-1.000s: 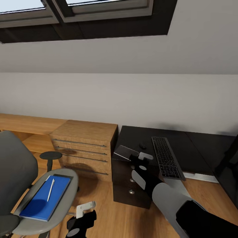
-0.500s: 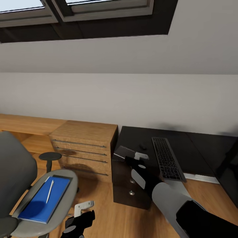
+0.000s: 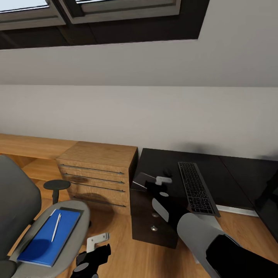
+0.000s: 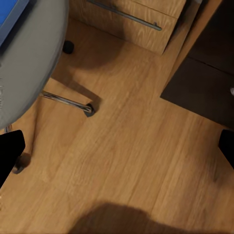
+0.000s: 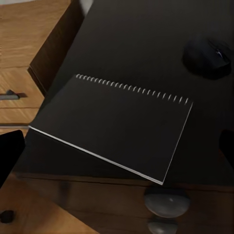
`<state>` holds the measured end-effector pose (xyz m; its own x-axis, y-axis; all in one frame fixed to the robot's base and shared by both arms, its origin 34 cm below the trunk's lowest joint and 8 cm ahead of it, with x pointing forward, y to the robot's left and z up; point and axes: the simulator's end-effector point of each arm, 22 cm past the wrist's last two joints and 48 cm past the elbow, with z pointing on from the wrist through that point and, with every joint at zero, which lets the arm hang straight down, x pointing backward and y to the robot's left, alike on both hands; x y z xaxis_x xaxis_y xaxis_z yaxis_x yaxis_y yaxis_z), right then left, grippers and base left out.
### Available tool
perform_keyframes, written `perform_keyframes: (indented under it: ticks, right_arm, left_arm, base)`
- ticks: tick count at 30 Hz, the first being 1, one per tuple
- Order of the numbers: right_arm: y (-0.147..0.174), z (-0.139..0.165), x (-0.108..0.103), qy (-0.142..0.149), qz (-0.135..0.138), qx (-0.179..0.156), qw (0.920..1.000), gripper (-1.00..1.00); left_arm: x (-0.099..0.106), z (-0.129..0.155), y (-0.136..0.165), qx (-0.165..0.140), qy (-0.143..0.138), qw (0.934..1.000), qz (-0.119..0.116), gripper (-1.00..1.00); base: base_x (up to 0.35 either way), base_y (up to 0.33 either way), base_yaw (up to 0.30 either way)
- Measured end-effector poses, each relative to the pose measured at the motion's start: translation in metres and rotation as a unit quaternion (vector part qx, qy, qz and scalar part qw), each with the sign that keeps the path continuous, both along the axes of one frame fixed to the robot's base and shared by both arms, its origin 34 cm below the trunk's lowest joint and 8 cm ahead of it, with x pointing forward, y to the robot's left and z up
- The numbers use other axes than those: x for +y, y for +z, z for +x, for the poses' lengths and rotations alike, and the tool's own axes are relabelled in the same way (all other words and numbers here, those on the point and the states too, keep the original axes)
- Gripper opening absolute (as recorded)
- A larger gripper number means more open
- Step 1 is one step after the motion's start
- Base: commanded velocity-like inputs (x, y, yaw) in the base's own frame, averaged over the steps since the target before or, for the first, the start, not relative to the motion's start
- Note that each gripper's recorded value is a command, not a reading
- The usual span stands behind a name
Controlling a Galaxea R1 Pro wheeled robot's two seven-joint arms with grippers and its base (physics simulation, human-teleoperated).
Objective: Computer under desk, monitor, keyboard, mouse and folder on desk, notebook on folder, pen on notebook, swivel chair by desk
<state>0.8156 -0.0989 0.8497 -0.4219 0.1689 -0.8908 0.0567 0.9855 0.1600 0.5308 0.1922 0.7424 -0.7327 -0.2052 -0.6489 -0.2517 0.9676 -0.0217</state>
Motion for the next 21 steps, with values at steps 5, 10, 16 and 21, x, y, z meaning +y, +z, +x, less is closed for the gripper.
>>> perform_keyframes:
  ticks: [5,10,16,21]
  right_arm:
    - [0.0024,0.0009,0.0004,0.004,-0.01,-0.006,0.9999,1.0]
    - [0.0038,0.0014,0.0003,0.004,-0.011,-0.008,0.9999,1.0]
    - [0.0047,0.0015,0.0008,0.004,-0.012,-0.009,0.9999,1.0]
    - [0.0056,0.0018,0.0013,0.004,-0.012,-0.01,0.9999,1.0]
  left_arm:
    - [0.0029,-0.0001,-0.0004,0.0,-0.001,1.0,0.004,1.0]
    - [0.0034,-0.0001,-0.0004,0.0,-0.001,1.0,0.004,1.0]
    - [0.0038,-0.0001,-0.0005,0.0,-0.001,1.0,0.005,1.0]
    - [0.0036,-0.0001,-0.0005,0.0,-0.001,1.0,0.005,1.0]
  base:
    - [0.0,0.0,0.0]
    - [0.0,0.0,0.0]
    - [0.0,0.0,0.0]
    - [0.0,0.0,0.0]
